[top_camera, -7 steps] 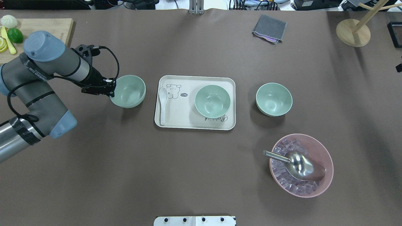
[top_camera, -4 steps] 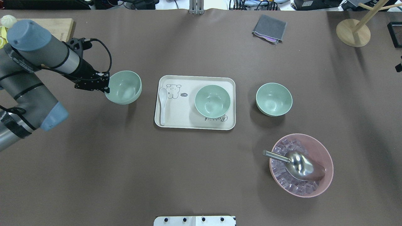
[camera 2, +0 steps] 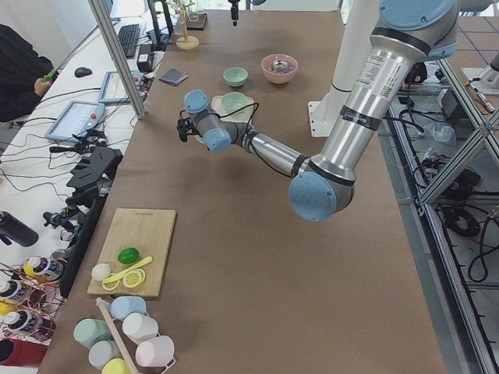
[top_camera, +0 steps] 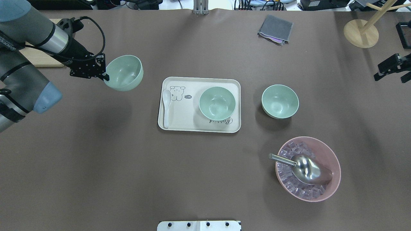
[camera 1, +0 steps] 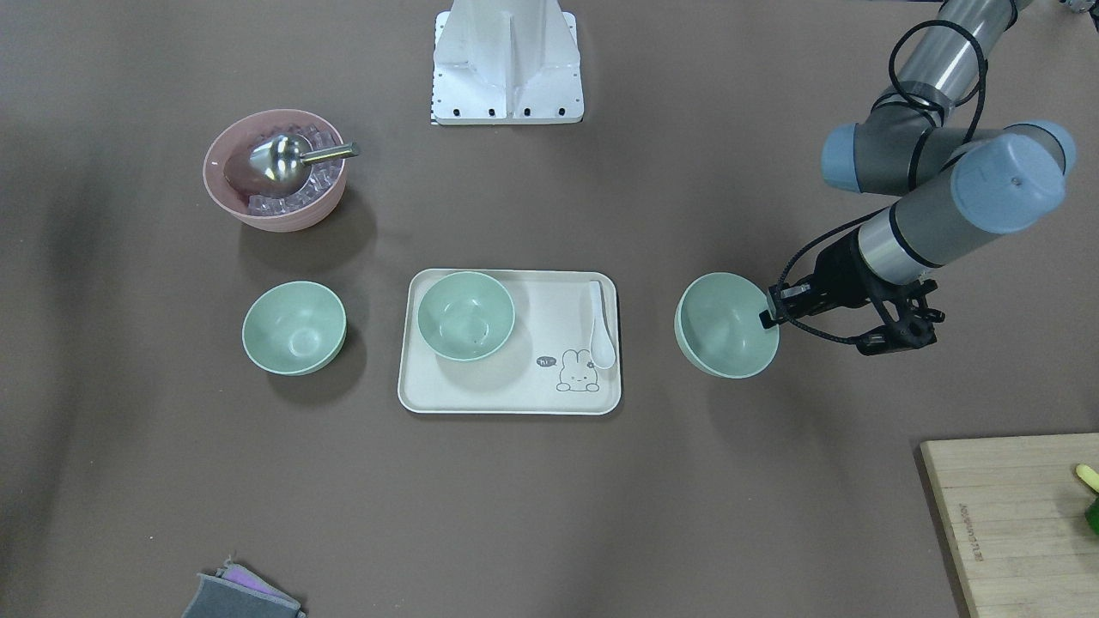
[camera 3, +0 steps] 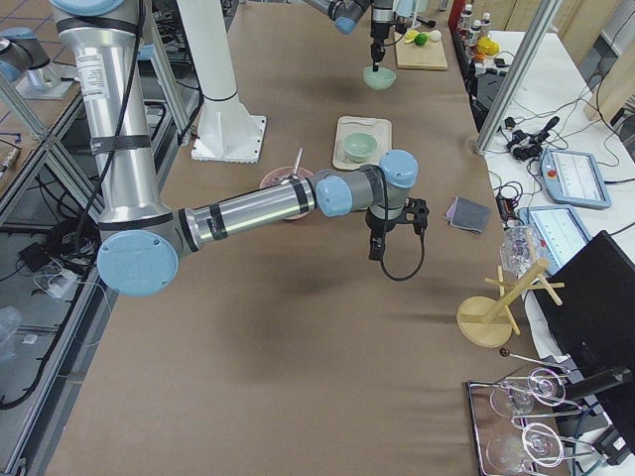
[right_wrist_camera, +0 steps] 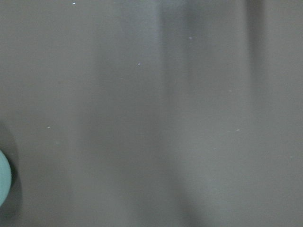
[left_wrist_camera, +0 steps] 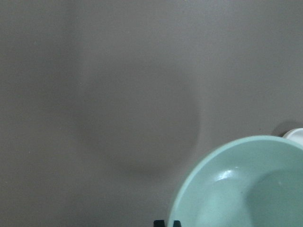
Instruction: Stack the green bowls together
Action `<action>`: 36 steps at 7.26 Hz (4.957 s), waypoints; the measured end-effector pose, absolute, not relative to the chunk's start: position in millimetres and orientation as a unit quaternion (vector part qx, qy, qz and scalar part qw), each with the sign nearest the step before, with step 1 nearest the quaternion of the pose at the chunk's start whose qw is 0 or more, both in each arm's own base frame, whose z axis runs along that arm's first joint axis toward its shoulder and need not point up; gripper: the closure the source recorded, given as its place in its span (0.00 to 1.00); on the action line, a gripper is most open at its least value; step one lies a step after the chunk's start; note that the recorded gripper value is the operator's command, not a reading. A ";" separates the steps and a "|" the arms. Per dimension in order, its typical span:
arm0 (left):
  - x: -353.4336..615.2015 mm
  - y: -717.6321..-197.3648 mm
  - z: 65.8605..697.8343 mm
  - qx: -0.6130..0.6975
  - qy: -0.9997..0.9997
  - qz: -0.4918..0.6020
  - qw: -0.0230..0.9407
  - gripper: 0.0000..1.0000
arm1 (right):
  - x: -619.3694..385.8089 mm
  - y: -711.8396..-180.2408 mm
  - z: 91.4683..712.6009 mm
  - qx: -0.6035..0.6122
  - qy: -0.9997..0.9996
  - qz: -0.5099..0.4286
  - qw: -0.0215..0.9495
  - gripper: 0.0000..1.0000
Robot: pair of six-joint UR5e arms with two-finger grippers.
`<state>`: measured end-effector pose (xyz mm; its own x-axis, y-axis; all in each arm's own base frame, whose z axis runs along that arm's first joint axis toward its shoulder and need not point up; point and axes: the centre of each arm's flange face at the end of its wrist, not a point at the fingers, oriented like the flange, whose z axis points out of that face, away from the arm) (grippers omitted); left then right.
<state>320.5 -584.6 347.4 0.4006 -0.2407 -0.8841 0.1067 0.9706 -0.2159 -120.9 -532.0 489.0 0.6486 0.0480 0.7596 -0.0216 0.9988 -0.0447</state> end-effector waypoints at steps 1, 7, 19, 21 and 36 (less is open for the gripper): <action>335.4 -588.8 321.5 -0.067 0.542 -0.122 0.829 1.00 | -156.6 -524.6 474.4 -0.011 -0.427 0.026 0.904 0.00; 498.8 -519.2 186.1 -0.075 0.559 -0.186 0.805 1.00 | -287.9 -516.4 409.4 -0.006 -0.442 0.000 0.897 0.00; 563.0 -499.6 187.6 -0.052 0.595 -0.170 0.783 1.00 | -349.5 -529.6 409.8 -0.015 -0.423 -0.007 0.906 0.00; 564.3 -498.4 191.9 -0.052 0.593 -0.171 0.785 0.56 | -349.4 -529.4 410.2 -0.017 -0.423 -0.006 0.906 0.00; 425.4 -557.8 197.5 -0.061 0.564 -0.222 0.793 0.02 | -292.6 -550.7 389.5 -0.020 -0.478 0.028 0.878 1.00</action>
